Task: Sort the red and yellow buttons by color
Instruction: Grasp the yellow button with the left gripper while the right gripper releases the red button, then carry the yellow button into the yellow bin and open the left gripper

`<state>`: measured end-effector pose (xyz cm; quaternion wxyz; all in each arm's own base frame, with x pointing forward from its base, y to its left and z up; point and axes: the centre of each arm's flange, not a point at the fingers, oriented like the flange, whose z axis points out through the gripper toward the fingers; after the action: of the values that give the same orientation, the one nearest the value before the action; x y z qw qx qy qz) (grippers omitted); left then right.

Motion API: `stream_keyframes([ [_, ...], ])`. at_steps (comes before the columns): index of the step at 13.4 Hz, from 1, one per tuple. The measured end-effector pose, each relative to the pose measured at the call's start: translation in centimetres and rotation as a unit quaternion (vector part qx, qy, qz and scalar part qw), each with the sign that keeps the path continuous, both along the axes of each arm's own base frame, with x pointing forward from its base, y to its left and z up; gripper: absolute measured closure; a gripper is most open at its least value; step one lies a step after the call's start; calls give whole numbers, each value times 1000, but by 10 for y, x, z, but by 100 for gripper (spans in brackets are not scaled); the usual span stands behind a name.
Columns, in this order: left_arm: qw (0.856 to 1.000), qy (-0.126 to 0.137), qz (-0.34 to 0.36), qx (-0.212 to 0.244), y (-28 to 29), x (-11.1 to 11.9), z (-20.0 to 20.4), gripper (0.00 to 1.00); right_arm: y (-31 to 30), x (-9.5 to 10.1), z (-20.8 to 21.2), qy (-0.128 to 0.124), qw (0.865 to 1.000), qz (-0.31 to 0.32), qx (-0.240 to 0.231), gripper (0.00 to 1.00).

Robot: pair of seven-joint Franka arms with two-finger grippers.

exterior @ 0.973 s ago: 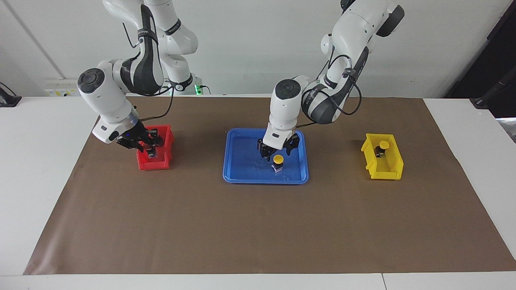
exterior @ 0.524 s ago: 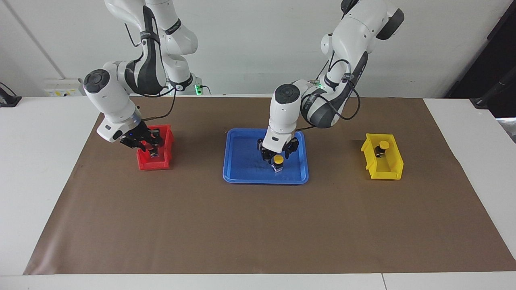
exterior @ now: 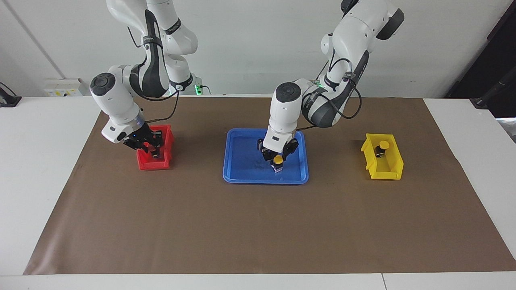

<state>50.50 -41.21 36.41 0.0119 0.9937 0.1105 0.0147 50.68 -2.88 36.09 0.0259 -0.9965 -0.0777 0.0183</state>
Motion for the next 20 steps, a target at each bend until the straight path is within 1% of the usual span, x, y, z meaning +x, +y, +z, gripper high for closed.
stream_keyframes([
  [1, 1000, 0, 0, 0, 0, 0, 0, 57, 0, -1, -1, 0, 1000, 0, 0, 59],
  [6, 1000, 3, 5, 5, 4, 4, 2, 57, 0, -10, -15, -8, 1000, -1, -2, 59],
  [8, 1000, 11, 18, 22, 17, 14, 11, 57, 0, -13, -13, -11, 1000, -2, -2, 59],
  [10, 999, 19, 16, 42, 43, 30, 21, 57, 0, -15, -14, -11, 1000, -2, -2, 59],
  [11, 998, 24, 9, 53, 62, 41, 25, 57, 0, -15, -14, -10, 1000, -2, -2, 52],
  [12, 998, 28, 3, 58, 86, 53, 32, 57, 0, -16, -14, -10, 1000, -2, -2, 41],
  [13, 998, 36, -7, 57, 114, 66, 44, 57, 0, -16, -15, -9, 1000, -2, -2, 41],
  [14, 997, 46, -19, 56, 144, 74, 59, 57, 0, -16, -15, -9, 1000, -2, -2, 38],
  [15, 996, 58, -34, 54, 177, 79, 78, 57, 1, -16, -15, -9, 1000, -1, -2, 38],
  [16, 995, 65, -48, 52, 211, 80, 99, 57, 1, -16, -15, -10, 1000, -1, -2, 37],
  [18, 993, 65, -76, 57, 271, 78, 138, 57, 1, -16, -13, -8, 1000, -1, -2, 39],
  [20, 991, 68, -99, 62, 320, 75, 147, 57, 2, -12, -4, 4, 1000, 2, 0, 39],
])
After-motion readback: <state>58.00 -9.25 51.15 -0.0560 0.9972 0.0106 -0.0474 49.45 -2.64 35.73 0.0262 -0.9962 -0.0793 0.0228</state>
